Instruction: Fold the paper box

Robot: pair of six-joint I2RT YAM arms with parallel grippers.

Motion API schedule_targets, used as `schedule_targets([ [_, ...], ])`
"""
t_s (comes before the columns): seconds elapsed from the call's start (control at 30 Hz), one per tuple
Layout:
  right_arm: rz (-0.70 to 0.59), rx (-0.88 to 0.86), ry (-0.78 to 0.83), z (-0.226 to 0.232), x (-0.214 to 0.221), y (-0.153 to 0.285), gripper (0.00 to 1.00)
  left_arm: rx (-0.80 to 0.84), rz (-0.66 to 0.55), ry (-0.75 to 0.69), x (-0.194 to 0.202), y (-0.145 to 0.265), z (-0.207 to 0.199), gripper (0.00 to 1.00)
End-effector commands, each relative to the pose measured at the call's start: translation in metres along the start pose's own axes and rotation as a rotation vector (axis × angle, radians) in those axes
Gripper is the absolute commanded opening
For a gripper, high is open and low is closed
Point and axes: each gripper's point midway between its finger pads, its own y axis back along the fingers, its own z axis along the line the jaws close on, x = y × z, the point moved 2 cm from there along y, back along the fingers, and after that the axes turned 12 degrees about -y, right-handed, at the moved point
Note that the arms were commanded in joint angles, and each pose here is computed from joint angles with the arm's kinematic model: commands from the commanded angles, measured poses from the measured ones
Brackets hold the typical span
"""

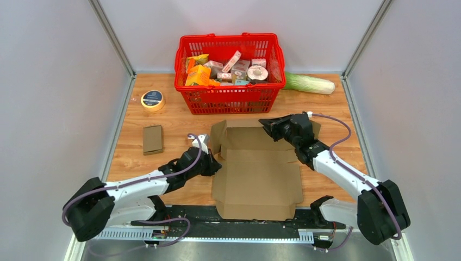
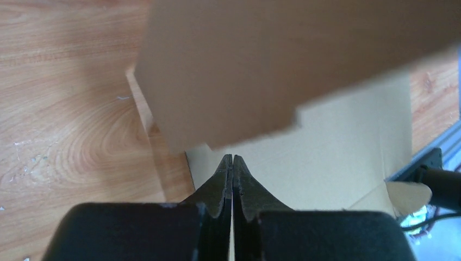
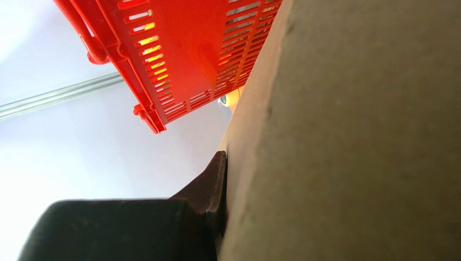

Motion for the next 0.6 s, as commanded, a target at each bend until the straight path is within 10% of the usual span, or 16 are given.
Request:
schedule_targets([
  [0.0,0.026,-0.024,-0.011,0.009,0.000,-0.003,0.04,-0.026,-0.072,0.074,-0.011,-0.017,0.000,0.00],
  [0.57,0.009,-0.010,-0.009,0.008,-0.007,-0.008,0.04,-0.318,-0.019,0.145,0.049,-0.025,0.071,0.00],
])
